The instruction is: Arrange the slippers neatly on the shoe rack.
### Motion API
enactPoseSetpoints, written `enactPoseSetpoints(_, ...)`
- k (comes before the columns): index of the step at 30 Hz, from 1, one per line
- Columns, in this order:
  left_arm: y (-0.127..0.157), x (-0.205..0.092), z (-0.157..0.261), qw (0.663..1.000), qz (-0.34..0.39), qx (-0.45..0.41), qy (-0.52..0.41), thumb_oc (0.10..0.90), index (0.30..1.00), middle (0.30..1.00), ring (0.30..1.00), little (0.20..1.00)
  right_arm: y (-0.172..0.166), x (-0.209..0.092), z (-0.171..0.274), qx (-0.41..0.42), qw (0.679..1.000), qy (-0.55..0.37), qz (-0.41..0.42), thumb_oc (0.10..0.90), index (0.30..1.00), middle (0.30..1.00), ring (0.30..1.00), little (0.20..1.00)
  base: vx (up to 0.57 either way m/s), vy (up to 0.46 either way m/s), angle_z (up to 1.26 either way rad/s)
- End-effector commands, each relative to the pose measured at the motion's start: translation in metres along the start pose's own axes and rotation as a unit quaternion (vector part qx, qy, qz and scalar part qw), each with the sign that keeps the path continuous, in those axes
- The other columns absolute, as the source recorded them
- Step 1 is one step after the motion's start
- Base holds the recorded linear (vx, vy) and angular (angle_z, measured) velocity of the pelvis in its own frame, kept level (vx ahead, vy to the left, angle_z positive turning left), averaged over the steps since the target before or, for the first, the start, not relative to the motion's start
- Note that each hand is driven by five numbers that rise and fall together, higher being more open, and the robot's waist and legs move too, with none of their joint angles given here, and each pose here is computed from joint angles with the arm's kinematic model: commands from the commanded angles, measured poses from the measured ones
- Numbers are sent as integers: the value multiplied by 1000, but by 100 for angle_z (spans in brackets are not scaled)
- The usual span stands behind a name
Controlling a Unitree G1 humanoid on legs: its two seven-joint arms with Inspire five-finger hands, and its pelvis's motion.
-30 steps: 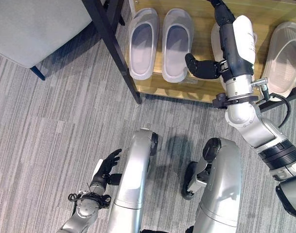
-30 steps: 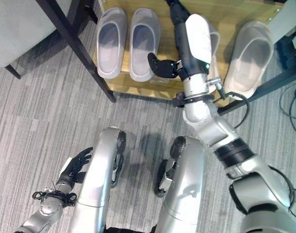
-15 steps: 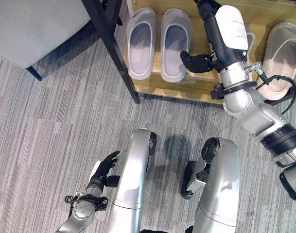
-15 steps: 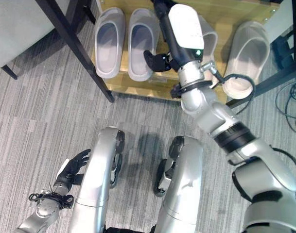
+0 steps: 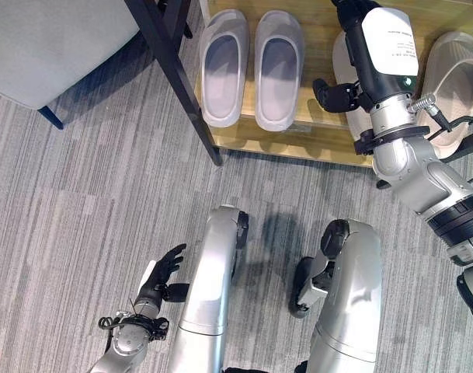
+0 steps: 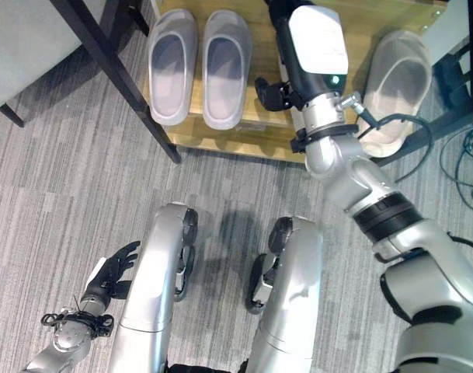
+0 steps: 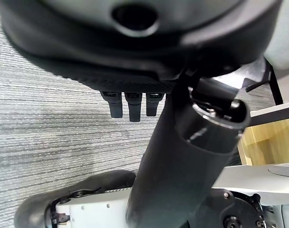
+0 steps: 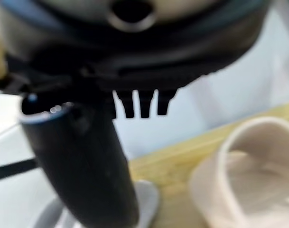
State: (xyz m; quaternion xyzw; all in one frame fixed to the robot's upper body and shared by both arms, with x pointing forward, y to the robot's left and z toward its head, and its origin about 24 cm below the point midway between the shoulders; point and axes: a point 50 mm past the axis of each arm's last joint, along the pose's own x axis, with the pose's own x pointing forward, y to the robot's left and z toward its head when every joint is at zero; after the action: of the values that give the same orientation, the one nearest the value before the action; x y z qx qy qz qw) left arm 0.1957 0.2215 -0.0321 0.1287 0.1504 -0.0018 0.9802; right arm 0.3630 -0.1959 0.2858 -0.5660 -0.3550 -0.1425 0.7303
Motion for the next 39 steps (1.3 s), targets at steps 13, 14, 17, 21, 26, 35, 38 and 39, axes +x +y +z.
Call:
enactPoseSetpoints(13, -3, -18, 8, 999, -27, 0, -37, 800, 900, 900, 900, 900, -26, 18, 7, 25, 999, -27, -27, 800, 900, 900, 900, 900, -2, 3, -2)
enactPoseSetpoints(14, -3, -18, 8, 999, -27, 0, -37, 800, 900, 900, 900, 900, -26, 18, 6, 19, 999, -26, -26, 800, 900, 900, 900, 900, 0, 0, 0)
enactPoseSetpoints(17, -3, -18, 8, 999, -26, 0, -37, 800, 900, 900, 900, 900, -25, 18, 3, 6, 1000, -21, -22, 800, 900, 900, 900, 900, 0, 0, 0)
enactPoseSetpoints(21, -3, -18, 7, 999, -25, 3, -34, 800, 900, 900, 900, 900, -24, 18, -5, -17, 1000, -5, -18, 800, 900, 900, 900, 900, 0, 0, 0)
enactPoseSetpoints(26, -3, -18, 6, 999, -25, 3, -33, 800, 900, 900, 900, 900, -25, 18, -14, -40, 999, 11, -18, 800, 900, 900, 900, 900, 0, 0, 0)
enactPoseSetpoints(35, -2, -20, 5, 999, -23, 3, -29, 800, 900, 900, 900, 900, -31, 13, -33, -95, 994, 40, -22, 800, 900, 900, 900, 900, 0, 0, 0)
enactPoseSetpoints(38, -2, -19, 4, 999, -21, 3, -27, 800, 900, 900, 900, 900, -30, 12, -38, -102, 993, 57, -25, 800, 900, 900, 900, 900, 0, 0, 0)
enactPoseSetpoints(39, -2, -19, 4, 999, -21, 3, -27, 800, 900, 900, 900, 900, -30, 11, -40, -104, 992, 63, -26, 800, 900, 900, 900, 900, 0, 0, 0)
